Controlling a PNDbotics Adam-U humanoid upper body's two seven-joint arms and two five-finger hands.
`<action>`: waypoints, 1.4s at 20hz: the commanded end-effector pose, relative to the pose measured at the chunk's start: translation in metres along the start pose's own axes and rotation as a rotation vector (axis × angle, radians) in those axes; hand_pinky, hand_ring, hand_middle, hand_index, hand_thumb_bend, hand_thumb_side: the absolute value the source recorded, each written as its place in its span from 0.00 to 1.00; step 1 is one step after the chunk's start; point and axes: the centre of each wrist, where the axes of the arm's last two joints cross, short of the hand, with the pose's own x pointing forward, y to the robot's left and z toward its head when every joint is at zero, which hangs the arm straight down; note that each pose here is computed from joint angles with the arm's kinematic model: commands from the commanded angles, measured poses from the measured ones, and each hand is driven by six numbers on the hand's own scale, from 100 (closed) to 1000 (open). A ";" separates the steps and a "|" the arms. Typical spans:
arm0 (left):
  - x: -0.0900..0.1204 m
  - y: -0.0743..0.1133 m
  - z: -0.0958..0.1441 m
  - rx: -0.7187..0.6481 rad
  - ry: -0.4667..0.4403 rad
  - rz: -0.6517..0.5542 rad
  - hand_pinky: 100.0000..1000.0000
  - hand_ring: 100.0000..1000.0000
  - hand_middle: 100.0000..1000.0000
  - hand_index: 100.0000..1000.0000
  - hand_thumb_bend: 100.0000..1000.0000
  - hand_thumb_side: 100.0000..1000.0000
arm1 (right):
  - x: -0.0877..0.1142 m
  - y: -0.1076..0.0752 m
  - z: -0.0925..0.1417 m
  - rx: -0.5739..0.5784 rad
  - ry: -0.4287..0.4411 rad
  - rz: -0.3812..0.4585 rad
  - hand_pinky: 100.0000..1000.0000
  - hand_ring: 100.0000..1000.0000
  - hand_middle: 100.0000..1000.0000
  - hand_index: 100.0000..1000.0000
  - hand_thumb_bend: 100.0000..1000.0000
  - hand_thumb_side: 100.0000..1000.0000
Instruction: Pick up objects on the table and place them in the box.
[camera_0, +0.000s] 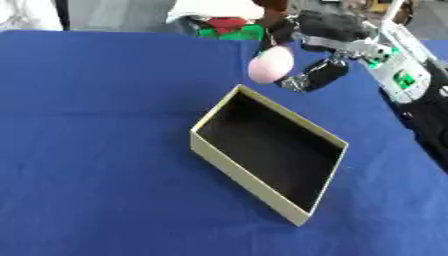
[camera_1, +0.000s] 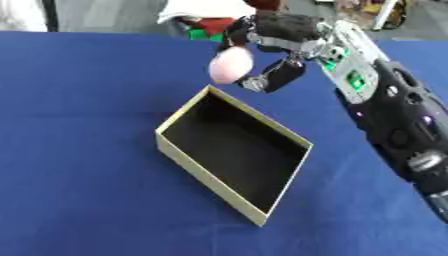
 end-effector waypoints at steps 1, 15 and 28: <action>0.005 0.001 -0.005 -0.005 -0.028 0.002 0.71 0.56 0.66 0.65 0.50 0.92 | 0.003 -0.010 0.003 0.160 -0.170 0.085 0.54 0.62 0.57 0.72 0.00 0.12; 0.004 0.005 -0.003 -0.014 -0.018 -0.015 0.71 0.56 0.66 0.65 0.50 0.92 | 0.003 -0.007 0.019 0.178 -0.236 -0.044 0.51 0.62 0.56 0.70 0.00 0.15; 0.003 0.007 -0.001 -0.027 -0.008 -0.023 0.71 0.56 0.65 0.64 0.50 0.92 | 0.003 0.005 0.013 0.192 -0.265 -0.100 0.52 0.64 0.58 0.72 0.00 0.19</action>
